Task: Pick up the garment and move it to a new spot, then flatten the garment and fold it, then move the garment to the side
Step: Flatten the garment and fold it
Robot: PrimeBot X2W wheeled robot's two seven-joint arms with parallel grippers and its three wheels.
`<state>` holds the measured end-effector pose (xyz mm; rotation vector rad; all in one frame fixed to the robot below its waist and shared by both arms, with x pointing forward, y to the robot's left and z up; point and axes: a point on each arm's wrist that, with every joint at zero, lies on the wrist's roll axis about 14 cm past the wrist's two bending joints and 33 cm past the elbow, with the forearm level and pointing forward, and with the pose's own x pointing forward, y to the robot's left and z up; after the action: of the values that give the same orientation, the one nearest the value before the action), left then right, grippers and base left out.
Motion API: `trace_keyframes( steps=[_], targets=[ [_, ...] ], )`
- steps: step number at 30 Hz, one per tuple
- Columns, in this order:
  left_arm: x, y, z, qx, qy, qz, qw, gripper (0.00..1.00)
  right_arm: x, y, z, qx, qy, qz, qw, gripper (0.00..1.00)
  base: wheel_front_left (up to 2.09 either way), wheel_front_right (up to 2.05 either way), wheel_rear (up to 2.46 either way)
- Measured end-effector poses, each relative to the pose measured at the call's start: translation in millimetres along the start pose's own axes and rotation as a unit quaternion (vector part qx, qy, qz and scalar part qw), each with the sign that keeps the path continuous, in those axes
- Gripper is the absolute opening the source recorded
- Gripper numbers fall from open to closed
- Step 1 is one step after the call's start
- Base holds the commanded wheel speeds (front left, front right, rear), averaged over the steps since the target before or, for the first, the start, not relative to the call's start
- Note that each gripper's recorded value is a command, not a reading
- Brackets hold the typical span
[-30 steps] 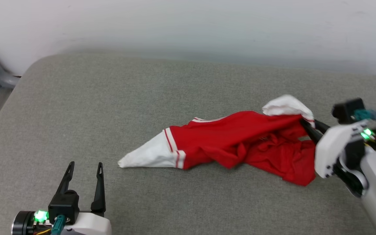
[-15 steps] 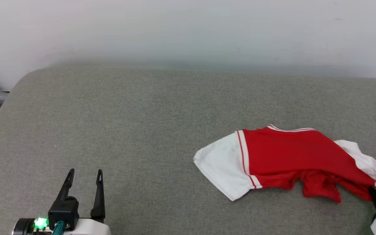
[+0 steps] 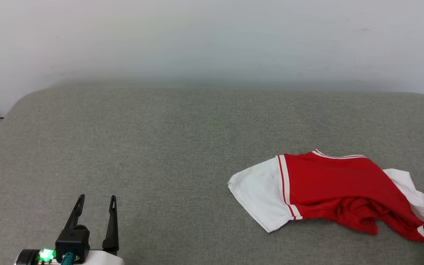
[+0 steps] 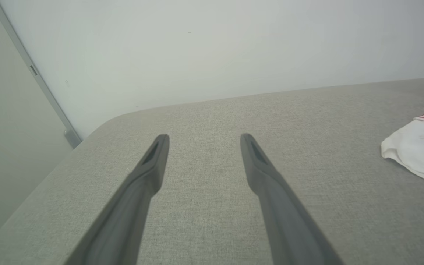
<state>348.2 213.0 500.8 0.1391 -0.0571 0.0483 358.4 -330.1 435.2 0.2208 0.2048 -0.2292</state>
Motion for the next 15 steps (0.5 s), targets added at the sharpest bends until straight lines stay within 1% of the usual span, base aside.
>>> trace_keyframes(
  steps=[3,6,8,11,13,15],
  targets=[
    [1,-3,5,0.000,-0.007,-0.006,1.000,1.00,-4,7,28,-0.022,-0.055,0.011,0.998,1.00,0.00,0.00,0.00],
    [5,-7,12,0.003,-0.019,-0.022,1.000,1.00,-13,24,56,-0.045,-0.112,0.031,0.992,1.00,0.00,0.00,0.00],
    [12,-13,21,0.005,-0.034,-0.041,0.999,1.00,-19,39,75,-0.051,-0.153,0.041,0.986,1.00,0.00,0.00,0.00],
    [27,-21,40,0.010,-0.063,-0.069,0.996,1.00,-32,68,98,-0.077,-0.203,0.067,0.974,1.00,0.00,0.00,0.00],
    [38,-29,50,0.011,-0.076,-0.097,0.992,1.00,-40,85,108,-0.094,-0.227,0.080,0.966,1.00,0.00,0.00,0.00],
    [52,-36,64,0.020,-0.088,-0.121,0.988,1.00,-46,101,112,-0.089,-0.243,0.090,0.962,1.00,0.00,0.00,0.00]
  ],
)
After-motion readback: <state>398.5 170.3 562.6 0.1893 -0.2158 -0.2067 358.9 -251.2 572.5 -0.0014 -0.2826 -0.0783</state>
